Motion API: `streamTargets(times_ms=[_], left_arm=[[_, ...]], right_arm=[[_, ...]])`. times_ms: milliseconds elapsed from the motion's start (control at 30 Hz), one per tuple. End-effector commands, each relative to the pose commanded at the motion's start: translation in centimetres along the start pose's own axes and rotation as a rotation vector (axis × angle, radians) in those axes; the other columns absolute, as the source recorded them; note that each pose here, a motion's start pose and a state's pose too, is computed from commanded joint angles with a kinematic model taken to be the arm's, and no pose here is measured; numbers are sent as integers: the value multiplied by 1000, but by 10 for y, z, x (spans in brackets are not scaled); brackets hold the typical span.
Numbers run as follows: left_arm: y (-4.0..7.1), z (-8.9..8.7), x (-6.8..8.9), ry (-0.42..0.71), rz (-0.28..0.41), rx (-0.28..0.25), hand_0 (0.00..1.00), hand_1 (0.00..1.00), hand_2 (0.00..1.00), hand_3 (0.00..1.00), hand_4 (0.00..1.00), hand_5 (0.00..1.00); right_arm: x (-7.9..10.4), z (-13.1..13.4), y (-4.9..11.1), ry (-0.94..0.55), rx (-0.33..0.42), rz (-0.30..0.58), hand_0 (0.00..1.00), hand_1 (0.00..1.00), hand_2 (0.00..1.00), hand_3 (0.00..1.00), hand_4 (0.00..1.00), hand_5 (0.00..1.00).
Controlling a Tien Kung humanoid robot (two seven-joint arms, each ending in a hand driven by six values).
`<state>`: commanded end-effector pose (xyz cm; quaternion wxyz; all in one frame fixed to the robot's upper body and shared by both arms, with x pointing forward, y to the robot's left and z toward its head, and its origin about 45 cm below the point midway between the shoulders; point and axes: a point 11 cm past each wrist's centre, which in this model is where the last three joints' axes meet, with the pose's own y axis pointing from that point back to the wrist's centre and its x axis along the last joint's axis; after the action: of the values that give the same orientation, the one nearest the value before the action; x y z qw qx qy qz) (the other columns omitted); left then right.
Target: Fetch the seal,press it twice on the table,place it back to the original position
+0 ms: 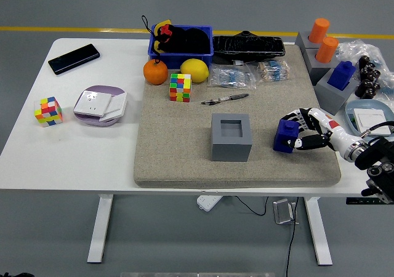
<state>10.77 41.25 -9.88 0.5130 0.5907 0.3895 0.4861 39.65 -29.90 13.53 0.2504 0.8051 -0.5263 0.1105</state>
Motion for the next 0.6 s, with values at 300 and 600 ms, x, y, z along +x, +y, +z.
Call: streamTargets(times_ms=[300, 600], left_arm=[[0, 1, 2, 3, 3, -3, 724, 695, 682, 750, 695, 248], [0, 1, 0, 4, 0, -2, 724, 695, 682, 750, 696, 248]], right_arm=[[13, -45, -2, 15, 126, 23, 542, 408, 418, 416, 790, 2], [-1, -93, -3, 11, 239, -36, 541, 407, 418, 417, 789, 2]])
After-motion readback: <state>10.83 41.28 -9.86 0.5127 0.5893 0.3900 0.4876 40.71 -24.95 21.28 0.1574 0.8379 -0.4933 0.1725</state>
